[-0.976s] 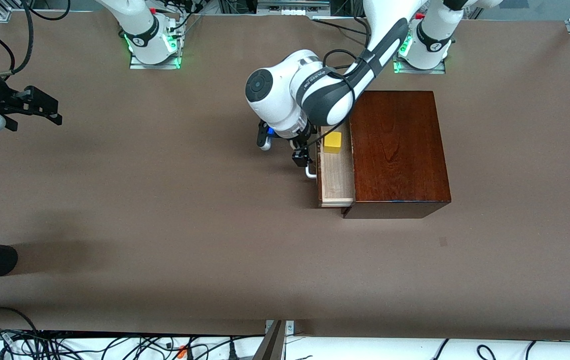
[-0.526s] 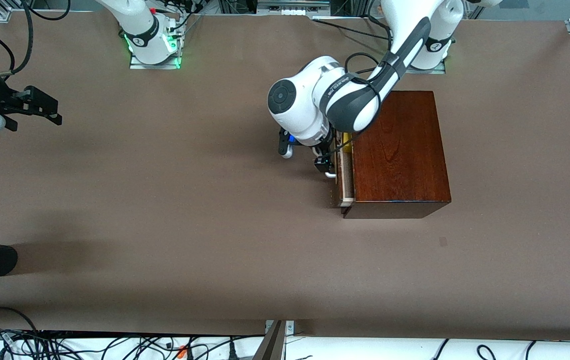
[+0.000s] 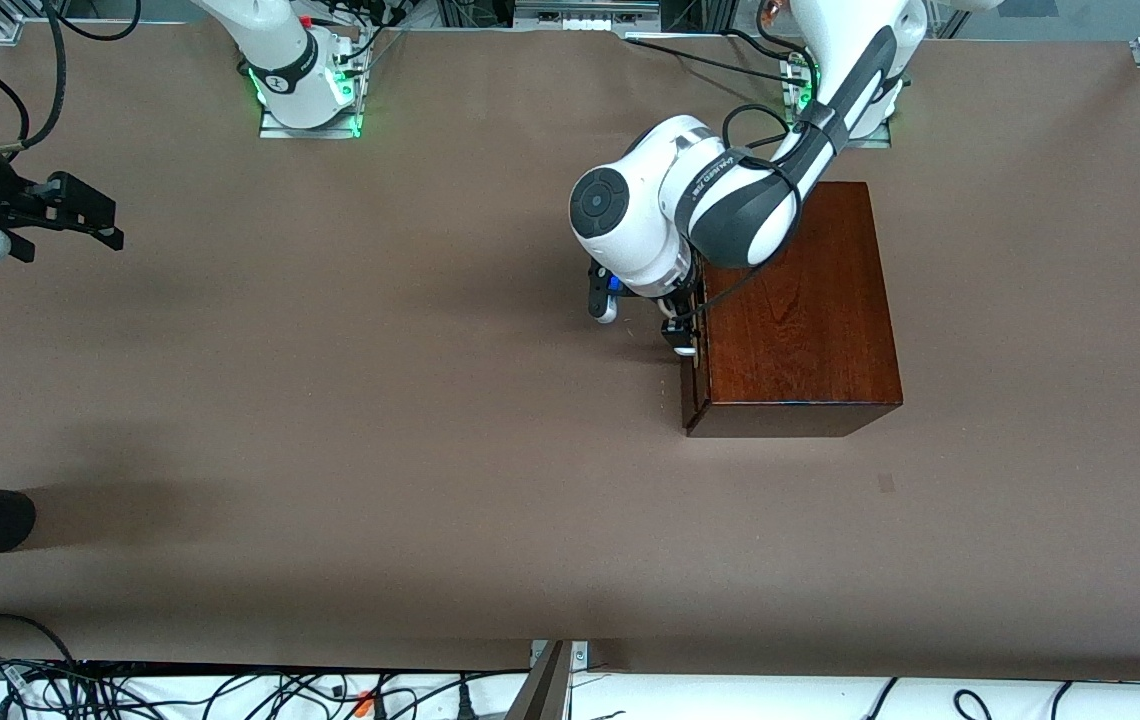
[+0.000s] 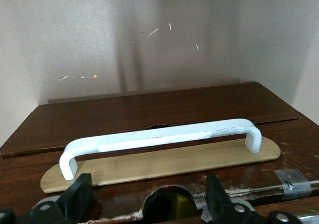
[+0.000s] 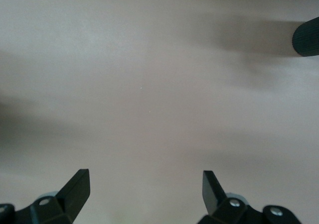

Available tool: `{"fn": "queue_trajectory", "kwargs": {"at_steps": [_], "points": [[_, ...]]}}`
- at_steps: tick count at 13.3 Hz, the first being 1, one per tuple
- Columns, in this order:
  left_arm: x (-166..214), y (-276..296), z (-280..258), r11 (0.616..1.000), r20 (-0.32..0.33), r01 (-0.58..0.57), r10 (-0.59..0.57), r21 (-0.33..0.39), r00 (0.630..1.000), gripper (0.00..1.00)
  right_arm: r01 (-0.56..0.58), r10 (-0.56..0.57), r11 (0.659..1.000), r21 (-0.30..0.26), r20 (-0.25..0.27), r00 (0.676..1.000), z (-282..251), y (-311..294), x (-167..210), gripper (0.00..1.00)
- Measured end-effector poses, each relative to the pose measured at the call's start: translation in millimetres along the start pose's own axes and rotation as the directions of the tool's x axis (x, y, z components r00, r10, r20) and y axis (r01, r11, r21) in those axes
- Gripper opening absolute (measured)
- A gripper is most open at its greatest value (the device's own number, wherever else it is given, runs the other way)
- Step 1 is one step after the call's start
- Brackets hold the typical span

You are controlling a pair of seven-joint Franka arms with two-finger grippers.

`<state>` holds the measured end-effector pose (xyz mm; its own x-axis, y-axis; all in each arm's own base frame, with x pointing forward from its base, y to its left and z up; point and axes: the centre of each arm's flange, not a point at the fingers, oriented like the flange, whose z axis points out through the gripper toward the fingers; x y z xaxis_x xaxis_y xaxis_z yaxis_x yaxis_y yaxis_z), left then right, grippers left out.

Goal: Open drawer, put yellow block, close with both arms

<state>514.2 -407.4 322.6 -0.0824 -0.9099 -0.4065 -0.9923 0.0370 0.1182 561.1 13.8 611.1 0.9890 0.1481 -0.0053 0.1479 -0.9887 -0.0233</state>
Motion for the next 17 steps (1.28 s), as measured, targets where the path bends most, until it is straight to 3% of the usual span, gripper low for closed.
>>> {"fn": "queue_trajectory", "kwargs": {"at_steps": [8,12,14,17], "points": [[3,3,-2,1.0,0.023,0.021,-0.021,0.019,1.0,1.0,-0.002,0.002,1.0,0.0,0.001,1.0,0,1,0,1.0],[14,8,-28,0.986,-0.011,0.155,-0.155,0.064,0.988,1.0,-0.004,0.004,1.0,0.001,0.005,1.0,0,2,-1,1.0],[36,25,-55,0.952,-0.061,0.29,-0.285,0.094,0.957,1.0,-0.005,0.005,1.0,0.001,0.007,1.0,1,3,-1,1.0],[43,38,-104,0.858,-0.176,0.513,-0.502,0.024,0.847,1.0,-0.005,0.005,1.0,0.001,0.007,1.0,1,3,-1,1.0]]}}
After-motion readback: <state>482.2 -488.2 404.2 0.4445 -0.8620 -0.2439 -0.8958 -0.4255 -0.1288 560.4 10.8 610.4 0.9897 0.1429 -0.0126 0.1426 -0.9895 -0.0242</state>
